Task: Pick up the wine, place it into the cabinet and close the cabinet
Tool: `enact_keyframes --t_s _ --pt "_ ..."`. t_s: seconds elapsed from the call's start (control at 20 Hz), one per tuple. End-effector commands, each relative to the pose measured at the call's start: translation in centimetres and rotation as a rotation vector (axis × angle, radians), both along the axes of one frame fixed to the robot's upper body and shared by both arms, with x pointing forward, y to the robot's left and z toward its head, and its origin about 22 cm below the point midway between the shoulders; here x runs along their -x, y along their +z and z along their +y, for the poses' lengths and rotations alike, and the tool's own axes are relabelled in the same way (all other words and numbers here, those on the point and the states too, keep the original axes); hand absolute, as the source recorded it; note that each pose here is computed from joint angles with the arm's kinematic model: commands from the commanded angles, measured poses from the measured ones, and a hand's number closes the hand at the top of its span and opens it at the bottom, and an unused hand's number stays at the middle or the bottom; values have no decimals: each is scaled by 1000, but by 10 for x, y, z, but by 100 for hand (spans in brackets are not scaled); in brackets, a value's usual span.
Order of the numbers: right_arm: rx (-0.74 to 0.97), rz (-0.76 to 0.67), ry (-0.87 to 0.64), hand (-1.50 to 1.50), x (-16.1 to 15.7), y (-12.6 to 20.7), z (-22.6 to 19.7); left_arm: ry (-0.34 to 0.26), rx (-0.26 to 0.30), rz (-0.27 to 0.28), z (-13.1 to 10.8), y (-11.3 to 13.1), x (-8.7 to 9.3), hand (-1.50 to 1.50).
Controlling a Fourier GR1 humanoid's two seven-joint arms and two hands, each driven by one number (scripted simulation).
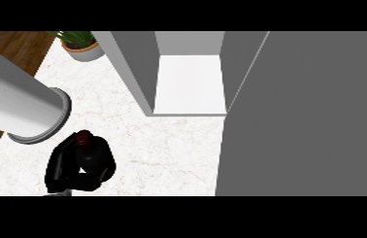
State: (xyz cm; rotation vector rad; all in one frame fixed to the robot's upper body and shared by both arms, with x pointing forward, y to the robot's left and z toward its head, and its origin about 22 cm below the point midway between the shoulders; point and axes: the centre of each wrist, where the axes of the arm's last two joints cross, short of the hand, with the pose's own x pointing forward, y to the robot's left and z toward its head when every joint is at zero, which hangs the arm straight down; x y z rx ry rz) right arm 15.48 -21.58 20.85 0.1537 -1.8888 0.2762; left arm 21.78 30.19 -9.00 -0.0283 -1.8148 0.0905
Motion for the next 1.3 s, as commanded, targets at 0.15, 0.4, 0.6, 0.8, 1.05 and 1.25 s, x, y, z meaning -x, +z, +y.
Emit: enact_keyframes --t_s 0.15,0.4,0.6,0.8,1.05,1.25 --pt "-49 -41 54 -150 19 10 1 25 -29 -158 -9 32 -8 150" --pt "-49 -35 36 -150 22 6 -4 -95 70 -158 -29 78 6 150" --pt "-67 -40 58 -150 23 3 -2 -148 78 -124 -46 106 -7 150" --pt "-65 -32 56 -150 11 1 -2 -173 64 -113 -67 137 2 150" --pt "-65 -36 33 -150 8 8 1 -199 34 -100 -104 161 -13 150" --pt "-51 -15 30 -150 17 8 -3 -244 87 -125 -120 183 0 150"
